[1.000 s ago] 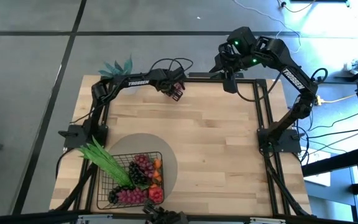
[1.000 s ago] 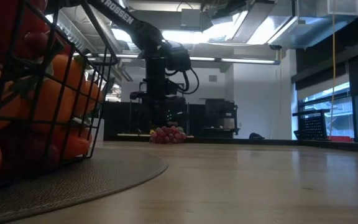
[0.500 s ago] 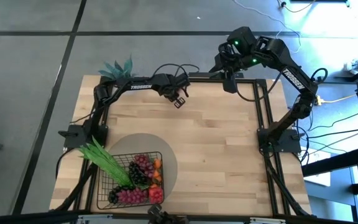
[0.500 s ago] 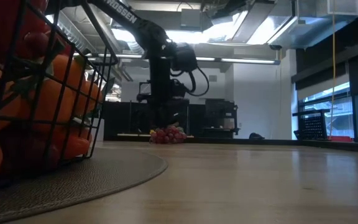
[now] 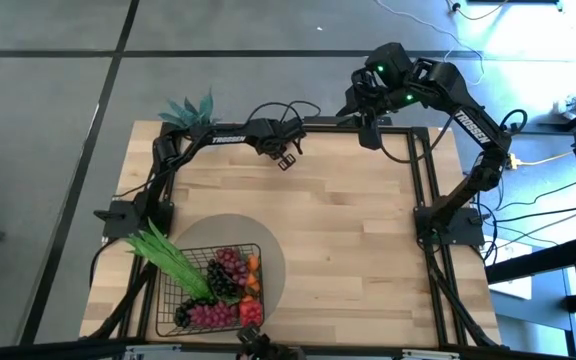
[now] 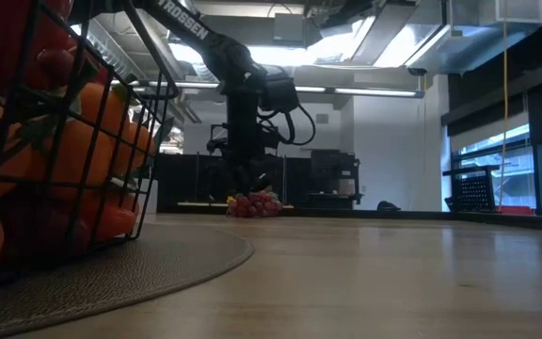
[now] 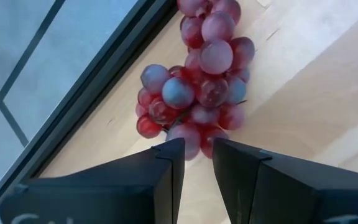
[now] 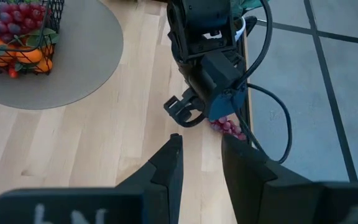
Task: Build produce basket
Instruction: Put the red grapes into the wire basket
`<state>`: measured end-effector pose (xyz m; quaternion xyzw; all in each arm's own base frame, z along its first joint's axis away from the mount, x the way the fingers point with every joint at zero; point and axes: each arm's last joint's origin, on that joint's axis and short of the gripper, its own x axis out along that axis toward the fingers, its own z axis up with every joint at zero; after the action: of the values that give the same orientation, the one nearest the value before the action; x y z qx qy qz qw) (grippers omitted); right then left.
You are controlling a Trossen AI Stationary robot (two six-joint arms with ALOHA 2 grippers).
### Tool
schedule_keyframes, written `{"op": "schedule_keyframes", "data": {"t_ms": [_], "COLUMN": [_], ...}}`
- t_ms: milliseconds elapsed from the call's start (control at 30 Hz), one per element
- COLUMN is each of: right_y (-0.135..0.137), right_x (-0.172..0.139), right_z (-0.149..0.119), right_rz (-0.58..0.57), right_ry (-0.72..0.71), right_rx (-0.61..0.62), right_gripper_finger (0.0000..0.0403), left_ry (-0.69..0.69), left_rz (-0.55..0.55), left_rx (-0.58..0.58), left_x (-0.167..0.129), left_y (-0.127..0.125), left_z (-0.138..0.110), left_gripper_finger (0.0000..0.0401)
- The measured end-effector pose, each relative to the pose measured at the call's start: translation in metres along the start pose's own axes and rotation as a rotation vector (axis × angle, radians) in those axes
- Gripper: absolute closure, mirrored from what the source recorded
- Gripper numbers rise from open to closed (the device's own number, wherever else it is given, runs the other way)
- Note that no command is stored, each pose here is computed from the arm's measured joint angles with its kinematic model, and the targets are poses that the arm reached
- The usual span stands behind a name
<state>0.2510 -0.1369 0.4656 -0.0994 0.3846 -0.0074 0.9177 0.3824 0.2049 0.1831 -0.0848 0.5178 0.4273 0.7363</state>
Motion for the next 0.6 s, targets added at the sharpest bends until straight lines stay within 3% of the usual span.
{"op": "schedule_keyframes", "data": {"t_ms": [600], "right_y": [0.0000], "right_x": [0.0000], "right_z": [0.0000], "right_rz": [0.000], "right_ry": [0.000], "right_rx": [0.000], "right_gripper_finger": [0.0307], "left_ry": [-0.006], "left_rz": [0.043], "left_rx": [-0.020], "left_x": [0.0030], "left_y": [0.0073], "left_z": [0.0018], "left_gripper_finger": [0.0330]}}
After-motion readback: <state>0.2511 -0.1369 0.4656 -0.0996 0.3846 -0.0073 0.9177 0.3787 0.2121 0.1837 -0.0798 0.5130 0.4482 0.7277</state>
